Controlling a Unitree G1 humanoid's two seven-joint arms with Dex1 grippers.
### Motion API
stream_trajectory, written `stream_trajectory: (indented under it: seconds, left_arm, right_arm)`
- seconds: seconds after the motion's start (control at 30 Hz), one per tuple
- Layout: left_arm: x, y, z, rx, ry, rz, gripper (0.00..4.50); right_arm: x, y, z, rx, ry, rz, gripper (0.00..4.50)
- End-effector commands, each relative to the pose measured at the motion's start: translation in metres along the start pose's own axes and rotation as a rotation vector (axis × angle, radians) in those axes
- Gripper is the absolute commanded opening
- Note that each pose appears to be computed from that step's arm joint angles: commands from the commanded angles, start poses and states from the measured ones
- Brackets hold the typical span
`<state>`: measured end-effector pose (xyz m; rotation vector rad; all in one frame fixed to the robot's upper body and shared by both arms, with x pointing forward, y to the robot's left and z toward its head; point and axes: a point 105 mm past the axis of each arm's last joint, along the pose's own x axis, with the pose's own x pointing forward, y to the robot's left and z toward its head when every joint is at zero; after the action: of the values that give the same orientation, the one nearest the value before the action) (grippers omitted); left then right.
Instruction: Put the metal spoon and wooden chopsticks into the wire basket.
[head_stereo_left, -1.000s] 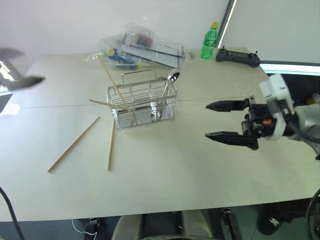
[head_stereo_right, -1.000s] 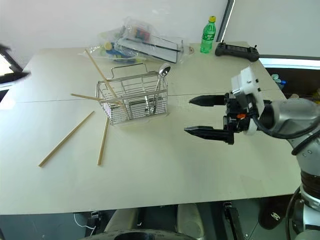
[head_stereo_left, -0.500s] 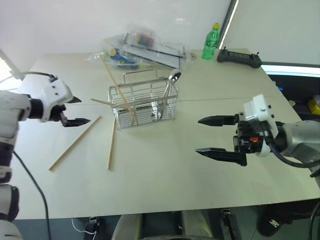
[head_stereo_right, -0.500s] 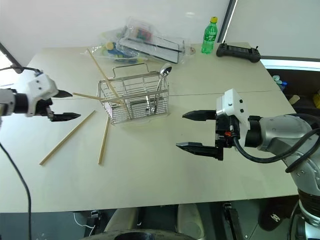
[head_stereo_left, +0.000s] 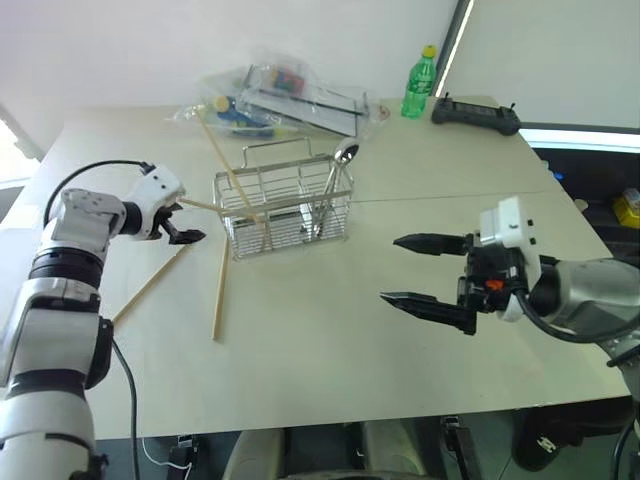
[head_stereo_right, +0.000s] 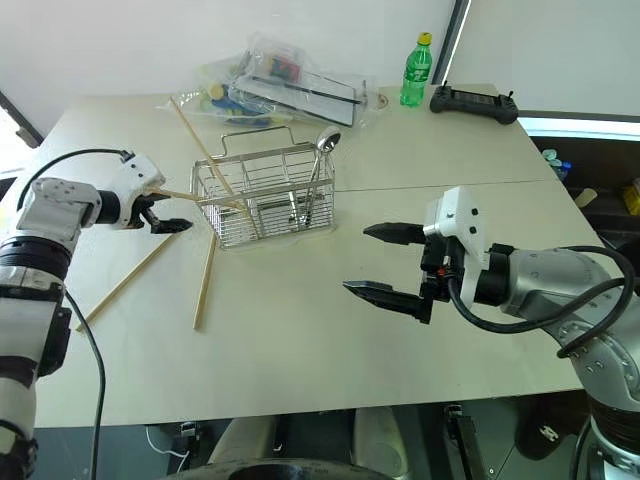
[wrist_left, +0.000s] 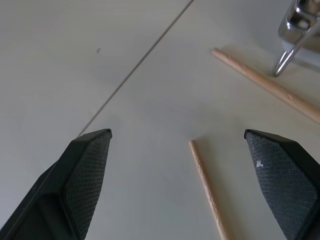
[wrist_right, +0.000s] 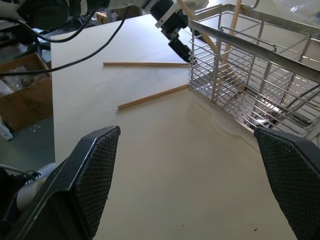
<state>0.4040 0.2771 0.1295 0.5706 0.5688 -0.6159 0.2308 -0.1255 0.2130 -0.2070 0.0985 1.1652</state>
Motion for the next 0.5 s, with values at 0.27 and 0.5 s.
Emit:
stream_trajectory:
  seconds: [0.27,0.5]
  left_arm:
    - [0.000,0.005,-0.007,0.025,0.080,0.025,4.50]
    - [0.010,-0.002,-0.008,-0.018,0.095,-0.001,3.67]
  right_arm:
    - [-0.003,0.014,0.000,-0.034,-0.005,0.026,4.40]
    - [-0.002,0.012,0.000,-0.032,-0.005,0.020,4.47]
